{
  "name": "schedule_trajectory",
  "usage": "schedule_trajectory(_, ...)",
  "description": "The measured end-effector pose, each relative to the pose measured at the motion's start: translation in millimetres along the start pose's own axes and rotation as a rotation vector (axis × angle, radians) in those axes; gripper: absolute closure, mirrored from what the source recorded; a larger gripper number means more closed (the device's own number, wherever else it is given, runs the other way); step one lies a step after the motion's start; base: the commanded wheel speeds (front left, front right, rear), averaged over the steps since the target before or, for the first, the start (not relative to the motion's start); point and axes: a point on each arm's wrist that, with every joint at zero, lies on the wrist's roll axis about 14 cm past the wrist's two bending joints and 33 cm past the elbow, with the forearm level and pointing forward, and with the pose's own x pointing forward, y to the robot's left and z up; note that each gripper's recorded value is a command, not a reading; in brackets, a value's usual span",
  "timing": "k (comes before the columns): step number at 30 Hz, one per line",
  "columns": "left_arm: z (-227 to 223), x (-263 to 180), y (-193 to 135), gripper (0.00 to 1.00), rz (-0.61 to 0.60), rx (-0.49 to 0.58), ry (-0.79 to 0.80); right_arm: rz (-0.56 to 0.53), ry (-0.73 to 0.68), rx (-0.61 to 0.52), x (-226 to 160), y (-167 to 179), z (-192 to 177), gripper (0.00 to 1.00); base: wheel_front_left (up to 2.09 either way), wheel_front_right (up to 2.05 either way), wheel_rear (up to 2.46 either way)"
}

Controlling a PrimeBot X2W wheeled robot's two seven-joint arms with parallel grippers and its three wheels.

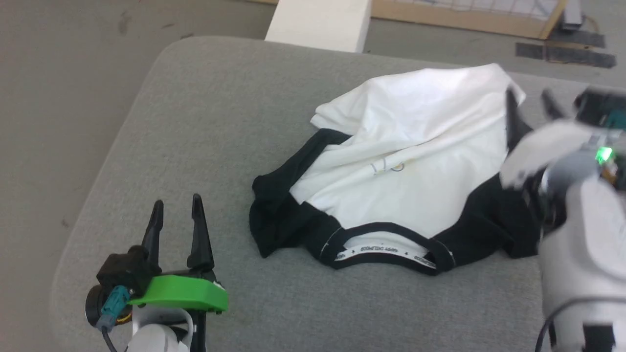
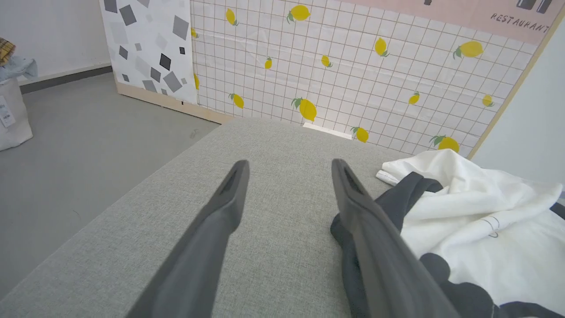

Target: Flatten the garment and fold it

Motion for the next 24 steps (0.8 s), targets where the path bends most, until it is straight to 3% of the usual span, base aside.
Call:
schedule_trajectory(5,-1,-2,-16,0.00,-0.050,-0.018,0.001,-0.036,0.127,0.044,-60,-22,-51,0.00,0.00,0.00,0.00)
schedule_trajectory(10,3,-1,-30,0.00,-0.092,-0.031,-0.009,-0.100,0.218,0.050,-108,-47,-75,0.00,0.00,0.00,0.00)
schedule_trajectory(15,3,-1,-35,0.00,-0.104,-0.039,-0.008,-0.128,0.432,0.056,-152,-56,-112,0.00,0.00,0.00,0.00)
schedule_trajectory(20,-3,0,-38,0.00,-0.112,-0.039,0.012,-0.127,0.521,-0.006,-156,-56,-110,0.00,0.00,0.00,0.00)
schedule_trajectory(24,-11,1,-40,0.00,-0.117,-0.039,0.035,-0.089,0.598,-0.119,-146,-41,-112,0.00,0.00,0.00,0.00)
